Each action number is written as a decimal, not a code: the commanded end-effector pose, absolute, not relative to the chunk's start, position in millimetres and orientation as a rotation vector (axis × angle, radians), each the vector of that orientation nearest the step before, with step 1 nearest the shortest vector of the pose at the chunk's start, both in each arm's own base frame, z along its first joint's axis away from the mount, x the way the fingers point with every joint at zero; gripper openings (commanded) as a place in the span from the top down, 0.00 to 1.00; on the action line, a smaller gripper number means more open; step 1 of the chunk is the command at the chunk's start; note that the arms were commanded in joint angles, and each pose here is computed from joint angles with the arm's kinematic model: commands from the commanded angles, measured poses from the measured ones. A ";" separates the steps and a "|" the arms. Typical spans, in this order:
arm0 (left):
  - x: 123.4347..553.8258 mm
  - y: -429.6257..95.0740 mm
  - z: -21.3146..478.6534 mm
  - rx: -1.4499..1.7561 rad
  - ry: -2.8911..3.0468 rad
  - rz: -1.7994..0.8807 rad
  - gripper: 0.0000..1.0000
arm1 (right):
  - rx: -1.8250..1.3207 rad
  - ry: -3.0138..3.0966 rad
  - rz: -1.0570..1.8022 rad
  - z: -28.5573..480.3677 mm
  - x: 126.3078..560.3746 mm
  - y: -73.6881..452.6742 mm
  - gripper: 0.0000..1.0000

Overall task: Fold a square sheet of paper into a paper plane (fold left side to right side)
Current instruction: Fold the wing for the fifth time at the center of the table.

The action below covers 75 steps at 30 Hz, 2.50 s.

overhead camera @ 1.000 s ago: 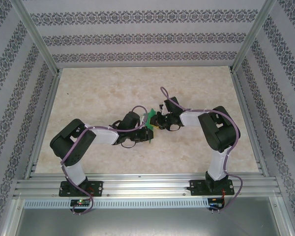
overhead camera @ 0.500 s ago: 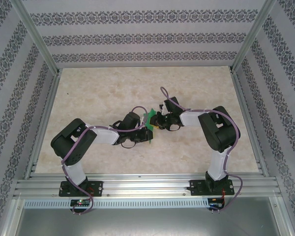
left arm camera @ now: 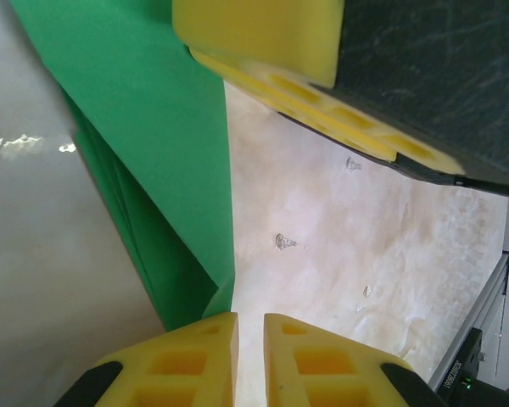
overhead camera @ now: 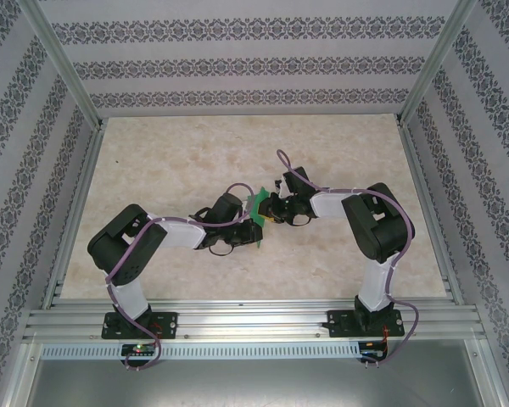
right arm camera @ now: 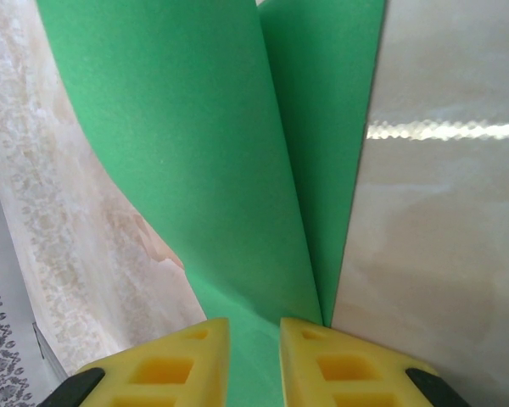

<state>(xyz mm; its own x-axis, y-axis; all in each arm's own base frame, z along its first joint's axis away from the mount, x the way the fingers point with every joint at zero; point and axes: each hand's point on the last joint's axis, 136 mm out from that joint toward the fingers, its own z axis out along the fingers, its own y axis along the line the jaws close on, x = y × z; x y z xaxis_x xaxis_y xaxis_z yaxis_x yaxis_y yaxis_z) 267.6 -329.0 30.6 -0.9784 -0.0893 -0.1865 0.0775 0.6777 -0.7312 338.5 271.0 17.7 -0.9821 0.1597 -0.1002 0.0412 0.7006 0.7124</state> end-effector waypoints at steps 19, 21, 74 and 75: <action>246.1 -315.1 -4.1 -0.037 2.905 -1.053 0.84 | 0.204 2.845 0.998 -0.3 327.8 253.6 0.75; 242.9 -311.3 -7.9 -0.049 2.925 -1.030 0.84 | 0.192 2.826 1.011 7.5 331.3 254.9 0.74; 226.7 -302.8 -29.9 -0.081 3.021 -1.000 0.89 | -0.027 2.841 0.746 8.1 351.3 260.6 0.86; 226.3 -302.5 -30.8 -0.082 3.023 -0.998 0.89 | -0.030 2.840 0.735 8.5 353.6 259.4 0.85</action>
<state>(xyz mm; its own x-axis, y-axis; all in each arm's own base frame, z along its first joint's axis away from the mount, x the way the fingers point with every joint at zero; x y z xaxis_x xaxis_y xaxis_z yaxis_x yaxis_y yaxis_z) 263.1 -329.6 17.2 -0.9934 -0.0606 -0.0977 0.0265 0.7063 -0.7074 338.2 268.4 14.7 -0.9877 0.0413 -0.1510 -0.0478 0.8389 0.5421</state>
